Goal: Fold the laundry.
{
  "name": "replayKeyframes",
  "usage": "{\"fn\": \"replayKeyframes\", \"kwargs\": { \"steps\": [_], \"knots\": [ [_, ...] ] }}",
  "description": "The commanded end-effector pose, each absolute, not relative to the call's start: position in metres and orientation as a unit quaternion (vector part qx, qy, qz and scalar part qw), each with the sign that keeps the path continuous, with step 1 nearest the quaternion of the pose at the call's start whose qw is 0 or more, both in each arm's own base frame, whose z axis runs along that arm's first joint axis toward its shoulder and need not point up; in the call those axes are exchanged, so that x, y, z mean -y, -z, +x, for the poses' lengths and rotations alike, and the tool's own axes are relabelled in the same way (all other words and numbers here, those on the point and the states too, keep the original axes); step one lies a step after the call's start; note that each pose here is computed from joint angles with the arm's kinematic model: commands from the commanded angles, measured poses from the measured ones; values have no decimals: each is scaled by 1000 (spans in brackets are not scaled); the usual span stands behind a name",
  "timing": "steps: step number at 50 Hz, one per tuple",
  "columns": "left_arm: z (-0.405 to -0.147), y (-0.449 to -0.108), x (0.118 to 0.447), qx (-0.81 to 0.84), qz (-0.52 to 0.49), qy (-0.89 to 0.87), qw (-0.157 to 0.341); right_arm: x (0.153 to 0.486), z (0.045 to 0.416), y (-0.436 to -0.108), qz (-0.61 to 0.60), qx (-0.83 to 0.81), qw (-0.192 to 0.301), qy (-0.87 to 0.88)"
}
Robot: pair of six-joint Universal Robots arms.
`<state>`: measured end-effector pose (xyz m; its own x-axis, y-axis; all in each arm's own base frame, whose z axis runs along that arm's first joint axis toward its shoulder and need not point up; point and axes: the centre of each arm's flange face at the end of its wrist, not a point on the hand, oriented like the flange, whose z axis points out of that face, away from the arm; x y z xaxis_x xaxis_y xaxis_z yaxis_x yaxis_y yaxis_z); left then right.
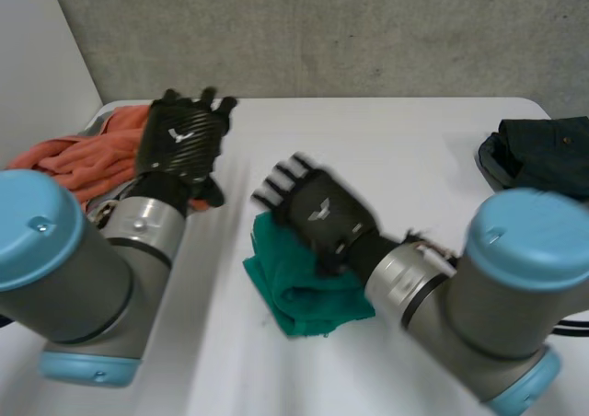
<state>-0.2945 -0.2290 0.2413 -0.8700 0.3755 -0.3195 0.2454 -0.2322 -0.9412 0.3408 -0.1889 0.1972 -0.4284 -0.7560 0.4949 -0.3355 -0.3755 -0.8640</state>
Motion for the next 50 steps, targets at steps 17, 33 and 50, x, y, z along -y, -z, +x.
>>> {"fn": "replayKeyframes", "kwargs": {
  "steps": [17,33,50],
  "knots": [
    [-349,-137,181,741,-311,-591,72,273,311,-150,-366,-779,185,474],
    [-338,-168,186,729,-288,-617,65,281,309,-152,-423,-745,117,502],
    [-368,-277,212,597,-399,-647,257,181,301,-138,-483,-659,103,567]
  ]
}}
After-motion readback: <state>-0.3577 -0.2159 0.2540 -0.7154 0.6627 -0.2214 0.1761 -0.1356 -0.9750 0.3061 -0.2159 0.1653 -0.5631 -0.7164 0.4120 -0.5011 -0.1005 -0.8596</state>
